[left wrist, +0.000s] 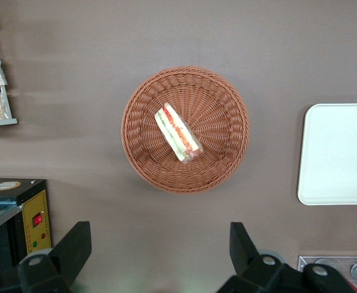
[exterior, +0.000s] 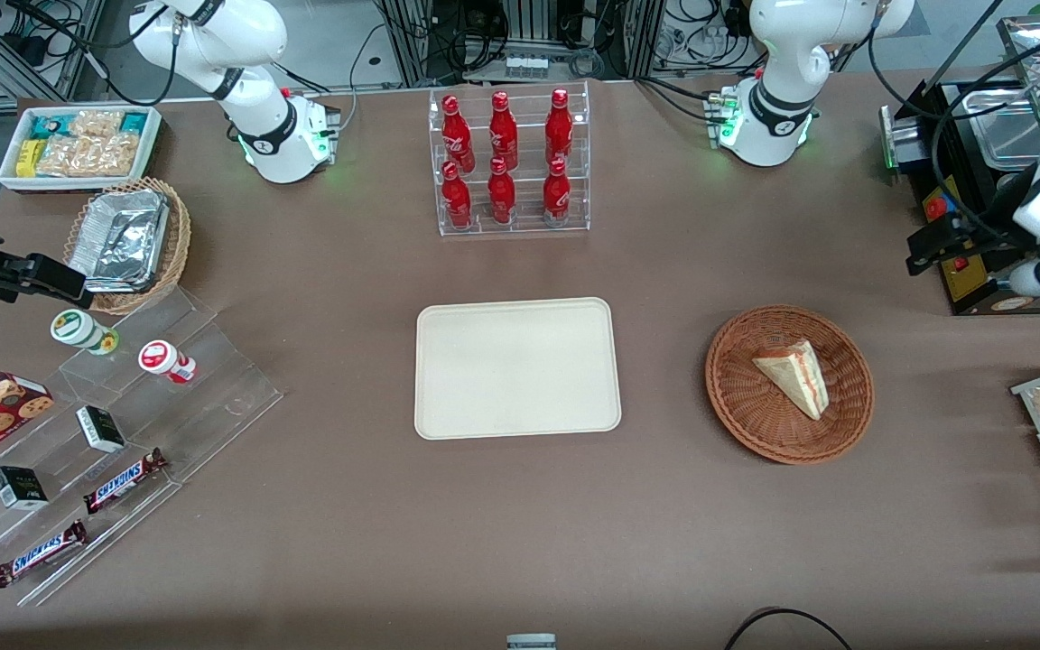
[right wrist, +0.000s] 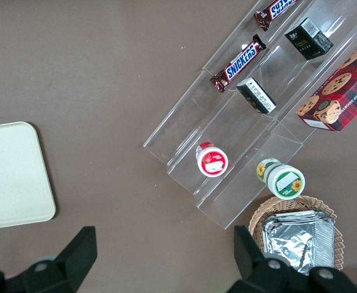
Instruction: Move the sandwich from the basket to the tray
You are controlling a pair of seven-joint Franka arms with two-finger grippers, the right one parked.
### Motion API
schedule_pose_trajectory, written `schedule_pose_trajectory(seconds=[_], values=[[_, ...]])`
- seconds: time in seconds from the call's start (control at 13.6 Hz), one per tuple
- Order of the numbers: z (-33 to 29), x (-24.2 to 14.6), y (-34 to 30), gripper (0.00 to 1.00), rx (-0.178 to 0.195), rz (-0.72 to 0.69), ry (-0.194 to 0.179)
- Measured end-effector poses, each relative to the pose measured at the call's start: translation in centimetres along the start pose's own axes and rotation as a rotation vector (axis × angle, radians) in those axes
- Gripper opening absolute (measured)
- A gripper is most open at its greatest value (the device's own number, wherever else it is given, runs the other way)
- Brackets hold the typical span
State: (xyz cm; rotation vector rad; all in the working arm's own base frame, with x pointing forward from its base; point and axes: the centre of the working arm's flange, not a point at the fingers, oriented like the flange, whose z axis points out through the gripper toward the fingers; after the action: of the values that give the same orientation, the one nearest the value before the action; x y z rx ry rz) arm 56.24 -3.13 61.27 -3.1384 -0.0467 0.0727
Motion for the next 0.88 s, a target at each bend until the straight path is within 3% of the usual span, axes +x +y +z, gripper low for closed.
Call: schedule_pose_trajectory(seconds=[0.44, 0.66, 0.88], values=[[9.5, 4.2, 0.6, 1.0, 0.004, 0.01, 0.01], [14.2, 4.6, 2.0, 1.0, 0.002, 0.01, 0.023], [18.8, 4.1, 2.8, 1.0, -0.003, -0.091, 0.048]])
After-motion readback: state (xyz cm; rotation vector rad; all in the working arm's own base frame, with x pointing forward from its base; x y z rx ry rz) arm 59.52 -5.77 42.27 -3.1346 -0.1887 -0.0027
